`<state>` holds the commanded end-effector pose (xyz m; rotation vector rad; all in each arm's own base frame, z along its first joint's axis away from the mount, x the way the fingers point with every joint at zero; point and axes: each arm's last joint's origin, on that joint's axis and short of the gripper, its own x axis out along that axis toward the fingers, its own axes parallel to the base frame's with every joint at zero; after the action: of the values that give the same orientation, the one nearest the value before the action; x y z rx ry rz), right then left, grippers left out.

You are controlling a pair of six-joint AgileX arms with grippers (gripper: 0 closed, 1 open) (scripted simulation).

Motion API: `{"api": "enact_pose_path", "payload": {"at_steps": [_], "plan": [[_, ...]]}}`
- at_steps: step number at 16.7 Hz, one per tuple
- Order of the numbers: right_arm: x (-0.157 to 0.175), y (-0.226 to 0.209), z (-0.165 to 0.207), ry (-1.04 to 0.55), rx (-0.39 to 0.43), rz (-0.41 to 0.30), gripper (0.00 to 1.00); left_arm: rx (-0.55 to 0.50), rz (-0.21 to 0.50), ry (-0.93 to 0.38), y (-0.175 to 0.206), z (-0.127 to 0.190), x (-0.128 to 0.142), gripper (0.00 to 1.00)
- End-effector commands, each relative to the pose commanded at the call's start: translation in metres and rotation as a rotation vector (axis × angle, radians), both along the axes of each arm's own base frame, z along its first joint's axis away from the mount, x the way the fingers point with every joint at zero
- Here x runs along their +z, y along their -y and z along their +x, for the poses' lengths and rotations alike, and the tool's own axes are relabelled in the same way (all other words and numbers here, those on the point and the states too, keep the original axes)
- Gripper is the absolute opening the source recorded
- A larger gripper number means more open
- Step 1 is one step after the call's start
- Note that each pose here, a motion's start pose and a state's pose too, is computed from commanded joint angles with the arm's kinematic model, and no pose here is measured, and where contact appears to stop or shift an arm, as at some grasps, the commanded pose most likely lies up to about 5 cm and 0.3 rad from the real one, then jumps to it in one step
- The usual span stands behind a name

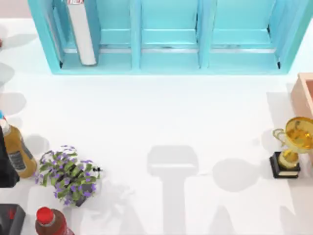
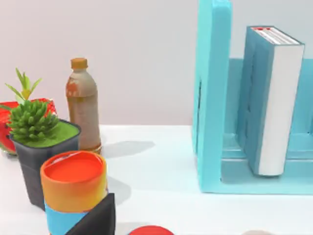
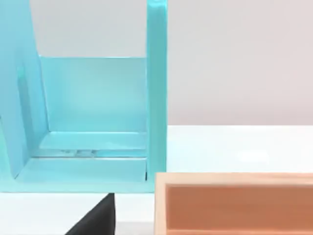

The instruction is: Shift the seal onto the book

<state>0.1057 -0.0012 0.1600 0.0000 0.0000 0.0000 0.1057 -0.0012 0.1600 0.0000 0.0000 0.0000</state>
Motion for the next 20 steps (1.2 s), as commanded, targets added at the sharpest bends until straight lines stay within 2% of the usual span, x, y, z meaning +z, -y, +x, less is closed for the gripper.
{"api": "enact_pose_path", "payload": {"at_steps": [5,10,13,15,20], "plan": [[0.000,0.000,0.000,0.000,0.000,0.000,1.00,-0.007,-0.001,0.004,0.001,0.002,0.007,1.00],[0.000,0.000,0.000,0.000,0.000,0.000,1.00,-0.031,-0.012,0.023,0.008,0.023,0.037,1.00],[0.000,0.000,0.000,0.000,0.000,0.000,1.00,-0.047,-0.023,0.020,0.017,0.053,0.054,1.00],[0.000,0.000,0.000,0.000,0.000,0.000,1.00,-0.057,-0.026,-0.010,0.026,0.083,0.056,1.00],[0.000,0.000,0.000,0.000,0.000,0.000,1.00,-0.071,-0.023,-0.072,0.057,0.159,0.032,1.00]]}}
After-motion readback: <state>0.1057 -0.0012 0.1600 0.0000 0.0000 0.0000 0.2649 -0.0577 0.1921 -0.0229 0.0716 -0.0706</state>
